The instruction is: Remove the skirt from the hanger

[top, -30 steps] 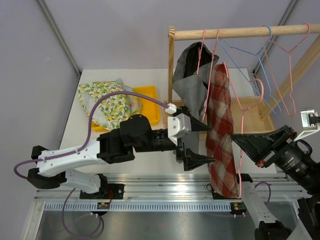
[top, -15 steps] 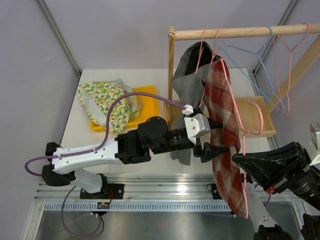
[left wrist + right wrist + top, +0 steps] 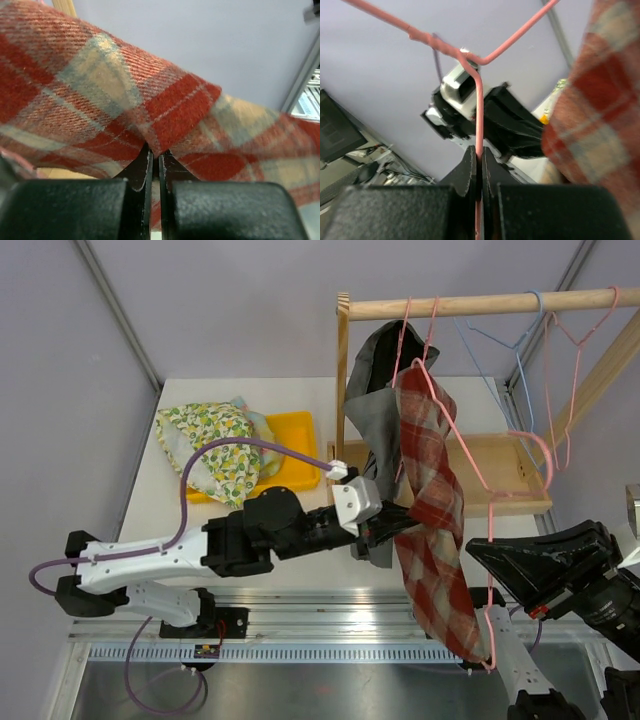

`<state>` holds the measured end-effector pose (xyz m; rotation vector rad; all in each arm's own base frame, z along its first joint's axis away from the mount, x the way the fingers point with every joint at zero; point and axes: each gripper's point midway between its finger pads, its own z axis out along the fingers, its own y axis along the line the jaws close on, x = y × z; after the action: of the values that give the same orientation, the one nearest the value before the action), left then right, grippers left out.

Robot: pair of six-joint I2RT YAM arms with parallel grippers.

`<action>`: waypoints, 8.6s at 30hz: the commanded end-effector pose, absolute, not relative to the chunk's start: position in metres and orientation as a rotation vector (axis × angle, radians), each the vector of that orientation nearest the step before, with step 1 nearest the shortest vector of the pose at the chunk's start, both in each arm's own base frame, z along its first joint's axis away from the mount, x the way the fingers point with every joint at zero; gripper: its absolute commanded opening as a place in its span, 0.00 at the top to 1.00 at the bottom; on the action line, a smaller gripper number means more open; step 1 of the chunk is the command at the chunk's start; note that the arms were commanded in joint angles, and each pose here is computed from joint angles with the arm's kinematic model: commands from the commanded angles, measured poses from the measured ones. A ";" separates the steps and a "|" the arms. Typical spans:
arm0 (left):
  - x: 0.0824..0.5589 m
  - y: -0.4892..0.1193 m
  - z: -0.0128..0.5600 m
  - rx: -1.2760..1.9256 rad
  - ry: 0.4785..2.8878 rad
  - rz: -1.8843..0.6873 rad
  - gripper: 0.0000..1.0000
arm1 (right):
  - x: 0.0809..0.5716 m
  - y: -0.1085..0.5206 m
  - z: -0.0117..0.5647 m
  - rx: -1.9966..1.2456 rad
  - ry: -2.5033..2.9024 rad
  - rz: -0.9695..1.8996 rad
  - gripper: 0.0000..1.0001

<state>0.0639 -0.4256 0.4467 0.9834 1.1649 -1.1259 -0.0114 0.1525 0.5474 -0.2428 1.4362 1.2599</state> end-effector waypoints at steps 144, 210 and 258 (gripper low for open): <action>0.304 -0.023 0.268 -0.198 1.972 -0.155 0.01 | 0.306 0.071 0.515 0.077 1.734 0.351 1.00; 0.058 -0.396 0.431 0.799 1.308 -1.056 1.00 | 0.095 0.102 0.569 -0.070 1.552 0.824 1.00; 0.308 -0.127 0.477 0.287 1.544 -0.092 1.00 | 0.329 0.084 0.499 0.105 1.749 0.427 1.00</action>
<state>0.2755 -0.1353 0.4136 0.3156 1.7002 -0.0561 0.3052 0.0869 0.4819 0.1205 1.8369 0.4701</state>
